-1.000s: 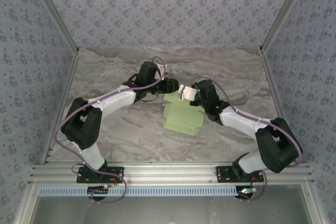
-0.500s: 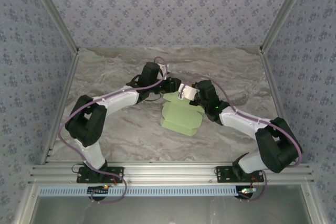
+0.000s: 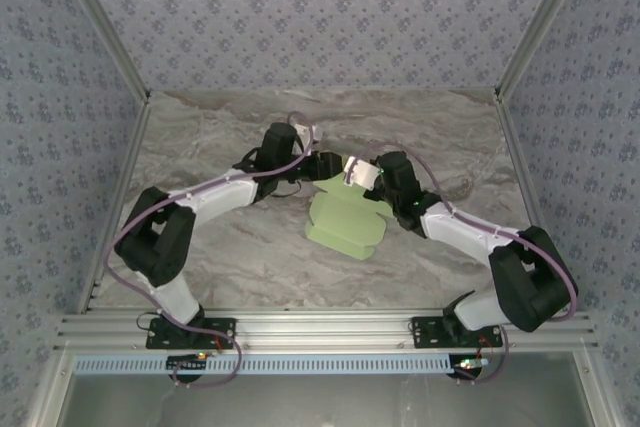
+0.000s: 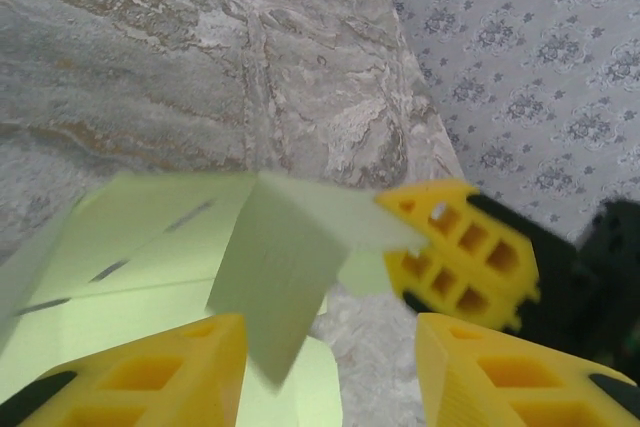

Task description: Fold the paper box

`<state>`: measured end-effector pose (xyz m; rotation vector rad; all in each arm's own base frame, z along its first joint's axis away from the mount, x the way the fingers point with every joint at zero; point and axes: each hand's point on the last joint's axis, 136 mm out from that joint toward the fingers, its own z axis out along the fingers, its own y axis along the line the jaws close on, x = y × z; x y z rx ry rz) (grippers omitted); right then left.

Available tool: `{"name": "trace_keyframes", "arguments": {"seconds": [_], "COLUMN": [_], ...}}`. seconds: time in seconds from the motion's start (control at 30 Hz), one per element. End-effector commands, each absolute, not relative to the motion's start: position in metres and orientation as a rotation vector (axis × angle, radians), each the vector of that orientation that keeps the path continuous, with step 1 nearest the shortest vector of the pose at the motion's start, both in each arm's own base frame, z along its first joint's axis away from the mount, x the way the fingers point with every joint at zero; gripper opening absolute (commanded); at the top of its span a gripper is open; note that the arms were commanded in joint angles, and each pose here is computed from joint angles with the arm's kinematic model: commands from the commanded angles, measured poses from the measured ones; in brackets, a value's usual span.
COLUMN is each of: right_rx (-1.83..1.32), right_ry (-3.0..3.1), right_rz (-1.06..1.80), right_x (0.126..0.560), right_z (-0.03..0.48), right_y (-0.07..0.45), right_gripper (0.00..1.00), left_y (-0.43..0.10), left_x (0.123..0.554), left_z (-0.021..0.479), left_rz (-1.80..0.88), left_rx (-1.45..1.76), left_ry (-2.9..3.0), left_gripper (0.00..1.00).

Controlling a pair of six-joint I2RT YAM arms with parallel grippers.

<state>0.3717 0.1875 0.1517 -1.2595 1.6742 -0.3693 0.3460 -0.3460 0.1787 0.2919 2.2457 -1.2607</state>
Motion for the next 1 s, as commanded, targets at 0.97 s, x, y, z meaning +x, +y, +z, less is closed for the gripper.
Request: {"name": "trace_keyframes", "arguments": {"seconds": [0.97], "right_rx": [-1.039], "right_ry": [2.180], "right_rz": [0.310], "right_x": [0.356], "right_z": [0.171], "right_y": [0.175], "right_gripper": [0.00], "left_y": [-0.310], "left_x": [0.358], "left_z": [0.123], "left_rz": [-0.660], "left_rx": [0.704], "left_ry": [2.189], "left_gripper": [0.52]}}
